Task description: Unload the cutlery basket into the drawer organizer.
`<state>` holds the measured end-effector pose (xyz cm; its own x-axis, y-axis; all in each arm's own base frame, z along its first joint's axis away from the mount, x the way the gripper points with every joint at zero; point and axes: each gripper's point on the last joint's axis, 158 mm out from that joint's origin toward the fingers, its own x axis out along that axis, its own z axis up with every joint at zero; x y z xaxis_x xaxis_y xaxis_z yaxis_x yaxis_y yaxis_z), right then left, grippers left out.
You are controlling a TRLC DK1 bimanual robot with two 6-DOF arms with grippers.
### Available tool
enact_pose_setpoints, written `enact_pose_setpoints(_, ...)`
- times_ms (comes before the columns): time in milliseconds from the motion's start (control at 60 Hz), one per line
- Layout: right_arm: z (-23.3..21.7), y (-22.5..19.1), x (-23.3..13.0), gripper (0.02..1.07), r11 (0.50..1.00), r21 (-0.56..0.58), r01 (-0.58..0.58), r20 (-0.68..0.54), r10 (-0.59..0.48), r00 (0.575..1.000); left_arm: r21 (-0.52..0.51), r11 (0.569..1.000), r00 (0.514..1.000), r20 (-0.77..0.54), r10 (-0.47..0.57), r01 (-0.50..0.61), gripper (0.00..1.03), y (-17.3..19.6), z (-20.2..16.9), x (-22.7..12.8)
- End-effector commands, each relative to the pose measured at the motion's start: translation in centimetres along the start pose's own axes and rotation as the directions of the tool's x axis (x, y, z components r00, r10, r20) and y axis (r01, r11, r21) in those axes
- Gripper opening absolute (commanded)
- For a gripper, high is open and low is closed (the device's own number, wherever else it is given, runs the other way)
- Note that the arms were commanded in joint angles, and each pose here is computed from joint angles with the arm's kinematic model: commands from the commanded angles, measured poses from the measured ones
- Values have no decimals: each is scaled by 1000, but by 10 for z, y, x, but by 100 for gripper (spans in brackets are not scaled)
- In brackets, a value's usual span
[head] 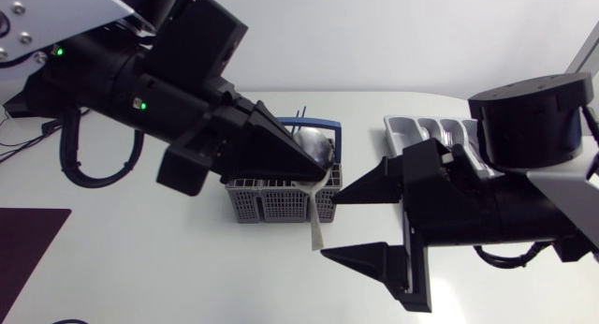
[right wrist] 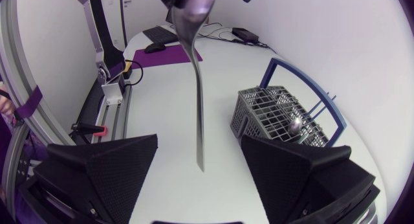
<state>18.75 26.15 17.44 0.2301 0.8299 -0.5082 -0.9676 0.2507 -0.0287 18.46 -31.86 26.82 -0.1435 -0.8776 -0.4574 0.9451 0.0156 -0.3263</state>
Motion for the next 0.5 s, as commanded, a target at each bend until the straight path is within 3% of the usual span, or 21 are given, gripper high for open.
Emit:
enact_pose_setpoints(0,-11,6,0,90,999,-35,-21,-14,20,1000,49,998,1000,-9,-30,30,5,-3,6,3)
enact_pose_setpoints(83,-12,7,2,86,998,-54,-34,-15,33,999,56,998,999,-26,-39,41,5,-3,4,5)
enact_pose_setpoints(200,-13,10,5,74,996,-73,-59,-22,58,998,63,997,998,-36,-47,50,5,-3,5,6)
enact_pose_setpoints(483,-18,18,12,36,989,-93,-113,-34,110,993,63,992,993,-61,-102,106,5,-12,7,11)
